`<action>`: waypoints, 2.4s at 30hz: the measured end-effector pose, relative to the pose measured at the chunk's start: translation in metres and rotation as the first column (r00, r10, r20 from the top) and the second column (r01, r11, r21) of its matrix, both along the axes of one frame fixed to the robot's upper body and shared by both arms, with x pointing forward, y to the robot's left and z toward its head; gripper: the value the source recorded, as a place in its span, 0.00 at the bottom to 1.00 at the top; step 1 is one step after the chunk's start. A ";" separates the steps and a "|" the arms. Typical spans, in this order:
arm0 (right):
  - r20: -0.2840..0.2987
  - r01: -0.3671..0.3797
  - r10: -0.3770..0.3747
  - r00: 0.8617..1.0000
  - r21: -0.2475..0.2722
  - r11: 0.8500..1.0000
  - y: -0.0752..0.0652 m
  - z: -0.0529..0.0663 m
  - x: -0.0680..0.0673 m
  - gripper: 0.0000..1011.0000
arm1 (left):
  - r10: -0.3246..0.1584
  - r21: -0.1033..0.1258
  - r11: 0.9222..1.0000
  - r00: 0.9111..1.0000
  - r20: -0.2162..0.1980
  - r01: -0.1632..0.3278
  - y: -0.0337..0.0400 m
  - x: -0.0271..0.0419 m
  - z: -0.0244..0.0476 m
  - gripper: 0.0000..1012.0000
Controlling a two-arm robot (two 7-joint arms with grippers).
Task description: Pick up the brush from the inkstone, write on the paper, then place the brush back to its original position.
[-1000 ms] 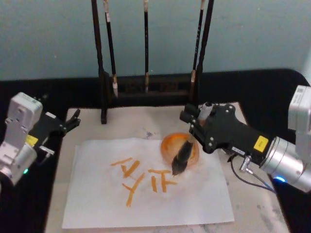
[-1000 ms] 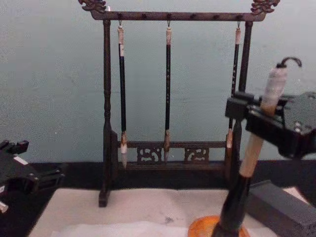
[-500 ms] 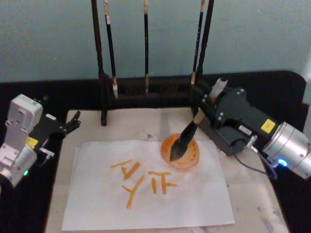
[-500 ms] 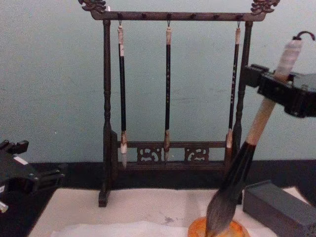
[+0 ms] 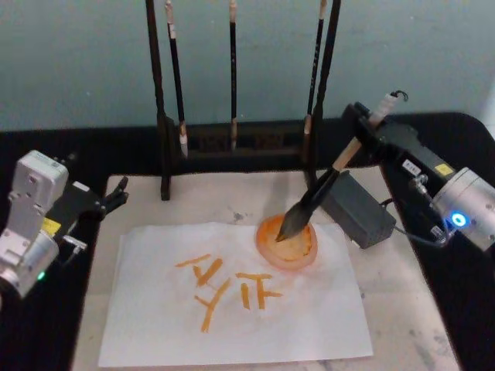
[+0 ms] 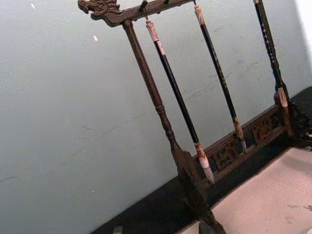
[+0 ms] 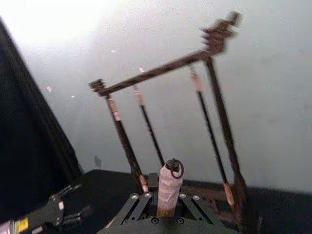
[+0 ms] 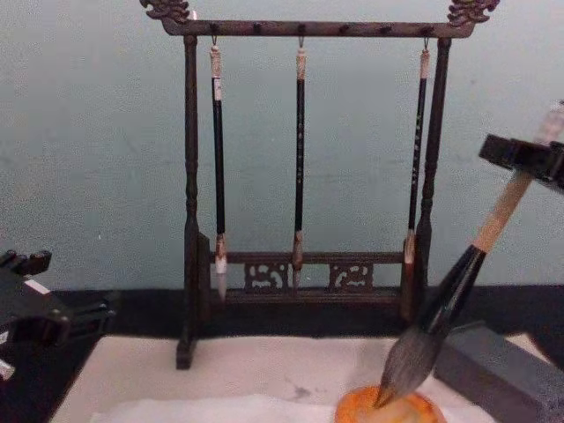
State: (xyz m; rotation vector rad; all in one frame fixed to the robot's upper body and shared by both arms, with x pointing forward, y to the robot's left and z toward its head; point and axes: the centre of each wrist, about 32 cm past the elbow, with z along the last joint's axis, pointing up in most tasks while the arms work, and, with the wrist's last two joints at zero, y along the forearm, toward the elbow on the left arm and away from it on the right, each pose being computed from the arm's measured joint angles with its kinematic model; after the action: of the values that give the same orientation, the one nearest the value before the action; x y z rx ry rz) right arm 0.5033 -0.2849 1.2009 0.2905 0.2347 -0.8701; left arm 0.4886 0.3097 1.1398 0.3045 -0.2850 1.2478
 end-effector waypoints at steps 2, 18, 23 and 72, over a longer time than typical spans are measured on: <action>-0.050 0.005 -0.003 0.999 0.038 0.999 -0.003 -0.001 0.005 0.15 | 0.000 0.000 1.000 1.000 0.000 0.000 0.0000 0.0000 0.0000 1.00; -0.361 0.148 -0.064 0.930 0.211 0.966 -0.012 -0.014 0.029 0.15 | 0.000 0.000 1.000 1.000 0.000 0.000 0.0000 0.0000 0.0000 1.00; -0.403 0.188 -0.088 0.911 0.215 0.958 -0.012 -0.016 0.031 0.15 | 0.000 0.000 1.000 1.000 0.000 0.000 0.0000 0.0000 0.0000 1.00; -0.507 0.233 -0.096 0.856 0.213 0.949 -0.011 -0.035 0.053 0.15 | 0.000 0.000 1.000 1.000 0.000 0.000 0.0000 0.0000 0.0000 1.00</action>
State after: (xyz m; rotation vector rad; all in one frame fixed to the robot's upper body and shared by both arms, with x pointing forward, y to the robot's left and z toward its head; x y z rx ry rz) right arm 0.5559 -0.2959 1.1657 0.3404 0.8210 -1.0792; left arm 0.4886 0.3097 1.1398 0.3044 -0.2850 1.2480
